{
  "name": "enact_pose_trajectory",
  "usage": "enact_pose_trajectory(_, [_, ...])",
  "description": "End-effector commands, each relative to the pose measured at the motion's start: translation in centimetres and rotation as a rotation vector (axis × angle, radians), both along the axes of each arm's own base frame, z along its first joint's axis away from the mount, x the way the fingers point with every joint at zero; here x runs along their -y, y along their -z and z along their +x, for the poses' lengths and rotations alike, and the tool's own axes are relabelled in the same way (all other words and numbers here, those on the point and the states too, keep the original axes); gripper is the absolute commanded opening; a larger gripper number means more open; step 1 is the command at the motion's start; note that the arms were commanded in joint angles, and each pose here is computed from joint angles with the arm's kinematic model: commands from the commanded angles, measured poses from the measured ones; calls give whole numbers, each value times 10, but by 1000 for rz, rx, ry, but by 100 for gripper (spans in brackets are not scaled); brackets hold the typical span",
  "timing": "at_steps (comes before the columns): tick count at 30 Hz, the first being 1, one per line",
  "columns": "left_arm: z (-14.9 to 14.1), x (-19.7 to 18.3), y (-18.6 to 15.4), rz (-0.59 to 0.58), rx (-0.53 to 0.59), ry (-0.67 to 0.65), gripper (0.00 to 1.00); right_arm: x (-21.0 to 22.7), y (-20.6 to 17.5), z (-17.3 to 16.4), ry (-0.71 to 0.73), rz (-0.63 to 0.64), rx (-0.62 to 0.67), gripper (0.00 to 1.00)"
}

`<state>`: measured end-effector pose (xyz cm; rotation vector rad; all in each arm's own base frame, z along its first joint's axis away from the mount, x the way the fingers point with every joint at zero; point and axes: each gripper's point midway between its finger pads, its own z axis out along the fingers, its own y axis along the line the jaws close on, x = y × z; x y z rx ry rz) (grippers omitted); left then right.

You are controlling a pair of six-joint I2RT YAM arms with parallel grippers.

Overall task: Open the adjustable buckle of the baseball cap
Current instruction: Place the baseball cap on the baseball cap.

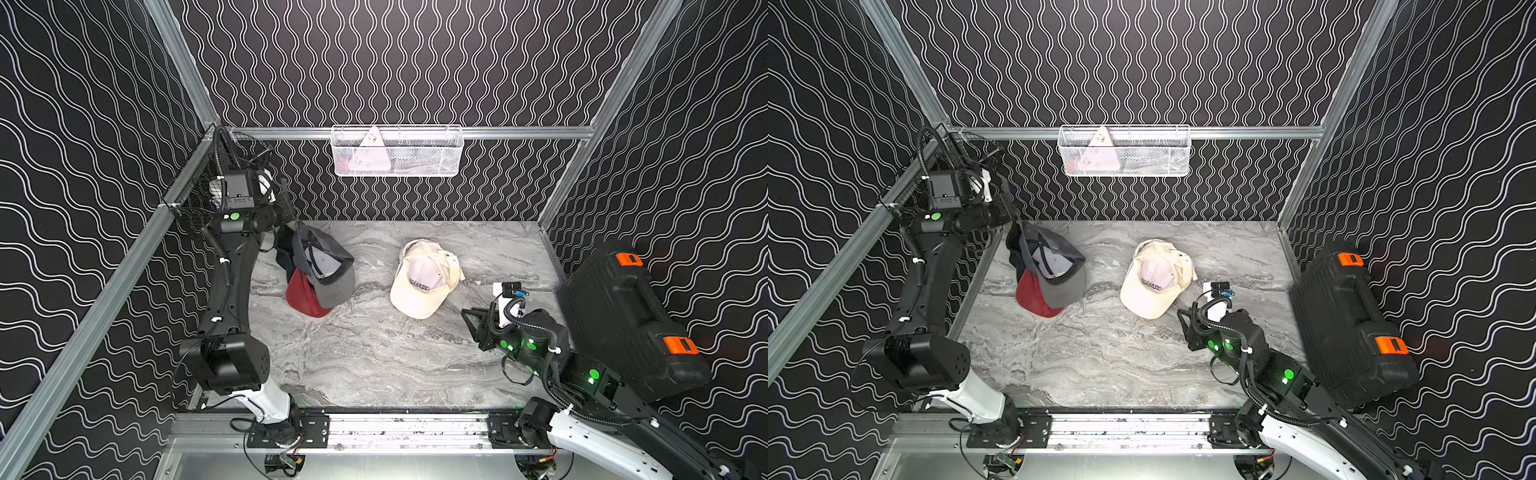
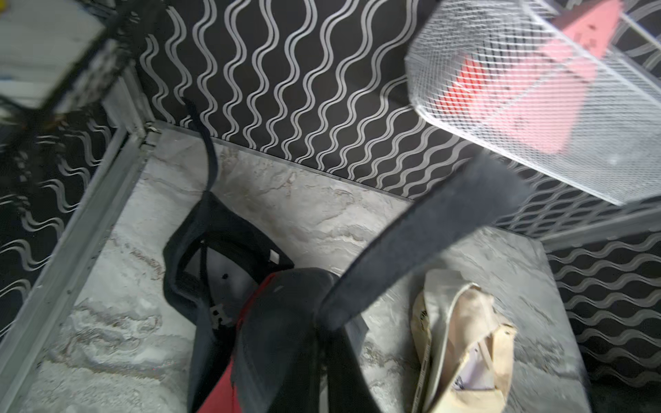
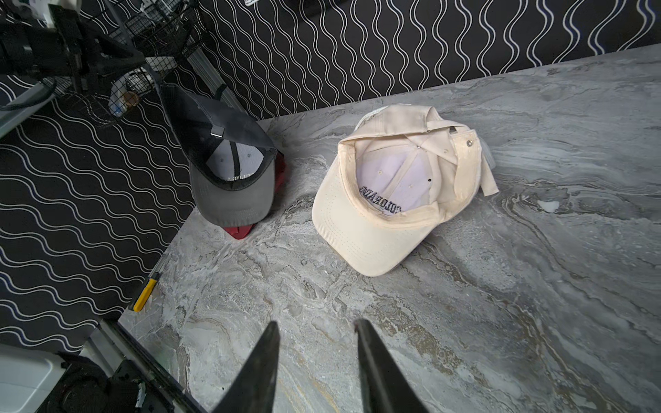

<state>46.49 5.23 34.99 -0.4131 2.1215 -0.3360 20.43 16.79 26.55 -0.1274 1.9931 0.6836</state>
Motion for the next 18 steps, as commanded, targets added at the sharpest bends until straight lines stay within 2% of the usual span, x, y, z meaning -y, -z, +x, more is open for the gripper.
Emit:
enact_pose_trajectory(1, [3, 7, -11, -19, 48, 4, 61, 6, 7, -1, 26, -13, -23, 39])
enact_pose_trajectory(3, [-3, 31, -18, 44, 69, 47, 68, 8, 7, -2, 27, -13, -25, 39])
enact_pose_trajectory(6, [-15, 90, -24, 169, 100, 169, 71, 9, 5, -2, 31, -11, -21, 39])
enact_pose_trajectory(13, [-48, 206, -4, 160, 125, 485, 70, 6, -1, -2, 23, -10, -22, 41])
enact_pose_trajectory(18, [-59, 263, 39, 183, 47, 621, 69, 7, -2, -3, 25, -6, -25, 41])
